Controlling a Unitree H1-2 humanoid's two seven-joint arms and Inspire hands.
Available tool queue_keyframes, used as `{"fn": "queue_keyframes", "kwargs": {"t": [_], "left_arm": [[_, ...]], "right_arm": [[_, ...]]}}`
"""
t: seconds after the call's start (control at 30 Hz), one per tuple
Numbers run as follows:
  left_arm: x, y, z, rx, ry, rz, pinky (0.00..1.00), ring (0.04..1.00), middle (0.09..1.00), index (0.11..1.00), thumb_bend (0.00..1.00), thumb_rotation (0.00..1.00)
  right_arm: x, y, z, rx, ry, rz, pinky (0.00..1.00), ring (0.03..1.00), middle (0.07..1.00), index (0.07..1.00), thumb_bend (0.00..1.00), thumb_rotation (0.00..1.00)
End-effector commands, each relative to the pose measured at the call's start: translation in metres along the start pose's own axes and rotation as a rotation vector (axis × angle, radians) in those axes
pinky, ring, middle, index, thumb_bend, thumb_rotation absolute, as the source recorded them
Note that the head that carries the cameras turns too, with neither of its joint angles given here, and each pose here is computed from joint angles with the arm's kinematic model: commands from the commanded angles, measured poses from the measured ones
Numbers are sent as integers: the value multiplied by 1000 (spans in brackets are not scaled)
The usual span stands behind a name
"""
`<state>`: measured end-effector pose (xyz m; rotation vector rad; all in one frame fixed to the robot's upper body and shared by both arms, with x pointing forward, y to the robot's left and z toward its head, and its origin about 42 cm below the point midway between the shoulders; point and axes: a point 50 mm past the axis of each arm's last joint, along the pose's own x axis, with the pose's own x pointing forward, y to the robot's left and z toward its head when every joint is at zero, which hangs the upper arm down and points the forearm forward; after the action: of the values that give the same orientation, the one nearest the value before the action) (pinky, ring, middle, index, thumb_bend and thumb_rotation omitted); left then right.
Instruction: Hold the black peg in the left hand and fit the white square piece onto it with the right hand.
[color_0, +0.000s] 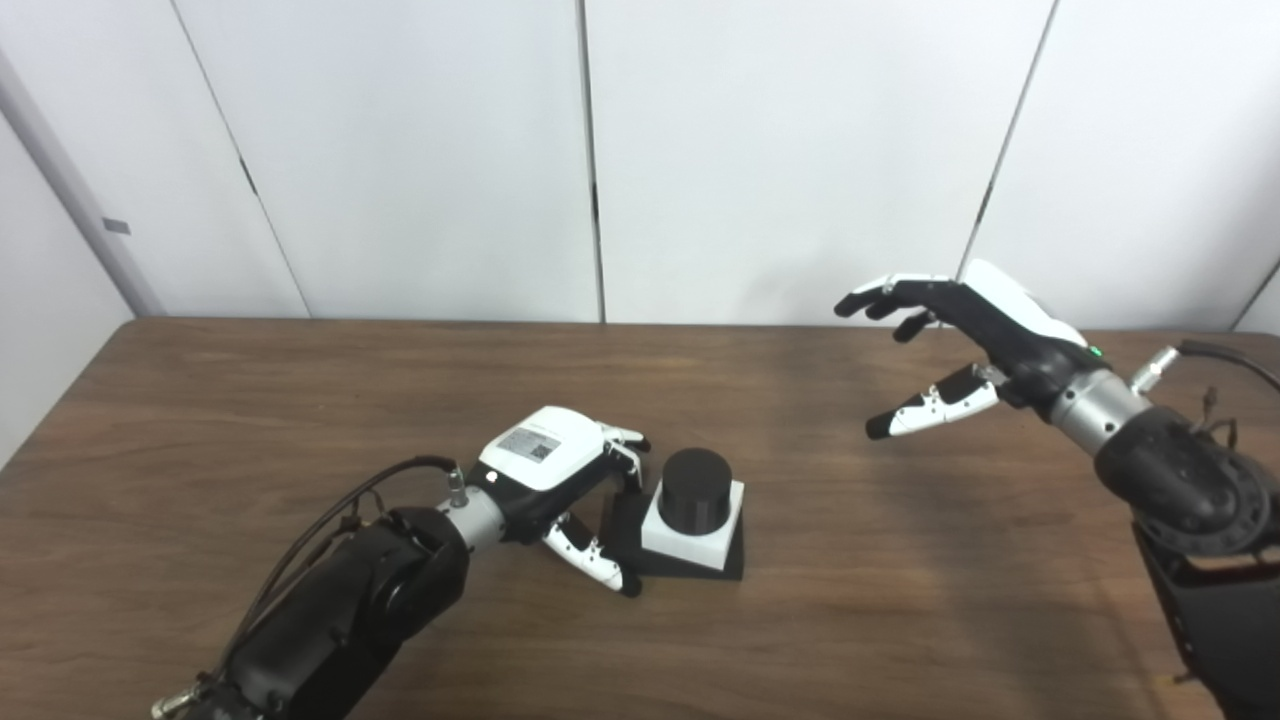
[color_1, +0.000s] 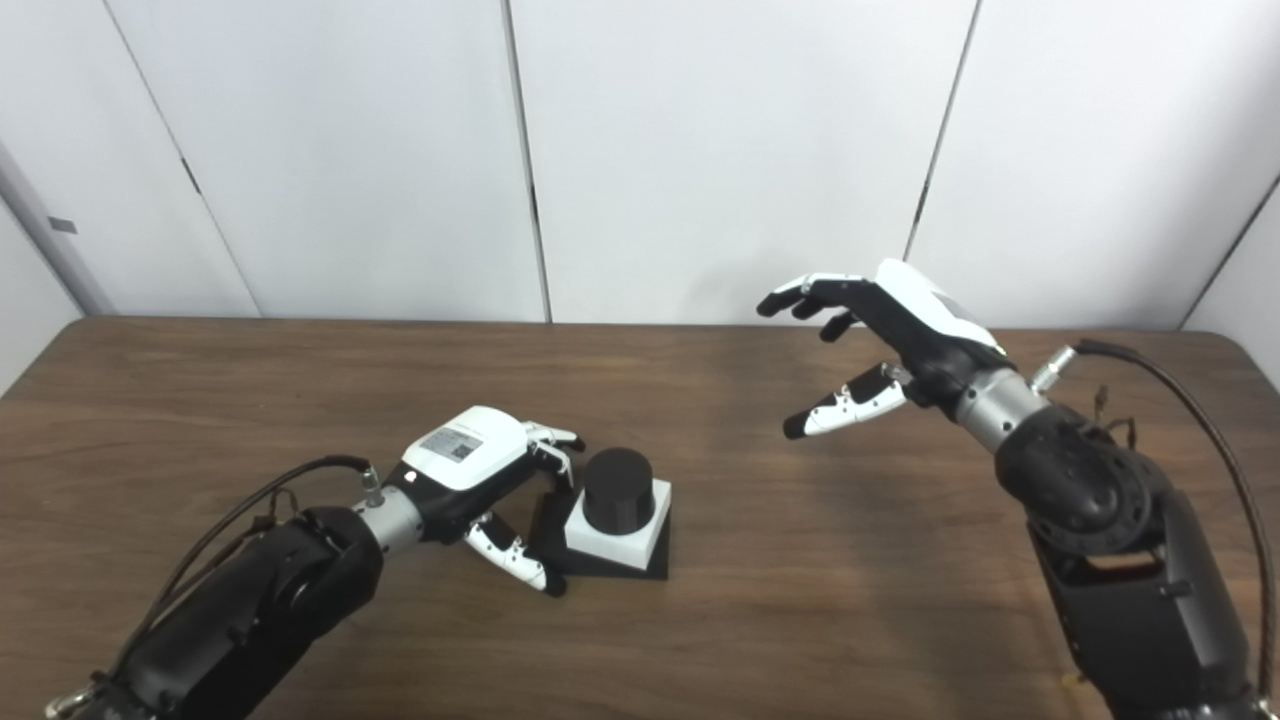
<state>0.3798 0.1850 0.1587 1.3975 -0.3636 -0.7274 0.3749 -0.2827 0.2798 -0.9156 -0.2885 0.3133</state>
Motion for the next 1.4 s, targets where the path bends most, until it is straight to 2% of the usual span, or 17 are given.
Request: {"fn": "queue_keyframes", "kwargs": {"t": [0.0,0.23,0.4,0.5,0.53,0.6,0.73,0.83,1.07,1.2,1.27,1.37], "left_arm": [[-8,-43,10,5,-15,-179,766,853,868,488,522,77],[-8,-42,8,0,-1,-173,763,866,867,488,521,78],[-9,-41,8,-13,11,-148,736,863,859,492,521,78],[-11,-38,7,-48,32,-113,678,827,845,495,521,78],[-11,-36,7,-61,39,-94,650,814,845,575,694,152],[-13,-33,6,-80,63,-58,621,812,855,709,849,259],[-16,-28,3,-113,115,5,603,810,876,872,960,358],[-20,-24,-3,-147,139,63,603,821,895,931,996,394],[-32,-10,-13,-310,201,196,659,849,917,959,956,396],[-41,-6,-19,-441,200,280,690,858,911,921,853,408],[-47,-5,-22,-508,198,329,688,845,900,896,770,429],[-53,-3,-25,-577,194,382,691,835,885,855,664,387]], "right_arm": [[0,-12,9,10,-67,-100,629,761,796,729,655,34],[-12,13,-9,116,19,-239,608,730,788,745,674,102],[-17,34,-15,160,46,-309,615,716,777,742,641,85],[-19,42,-20,177,48,-338,614,714,771,737,637,81],[-20,45,-21,183,50,-344,613,712,769,735,633,79],[-21,50,-23,195,51,-353,613,713,772,733,629,70],[-23,55,-23,197,58,-356,605,713,769,731,632,69],[-25,57,-23,196,63,-354,604,713,766,731,638,65],[-27,59,-24,200,67,-351,592,712,761,731,655,57],[-30,61,-26,210,71,-352,596,712,758,725,667,29],[-31,62,-27,211,73,-353,591,711,759,724,666,34],[-32,62,-28,212,72,-357,584,706,760,723,665,29]]}}
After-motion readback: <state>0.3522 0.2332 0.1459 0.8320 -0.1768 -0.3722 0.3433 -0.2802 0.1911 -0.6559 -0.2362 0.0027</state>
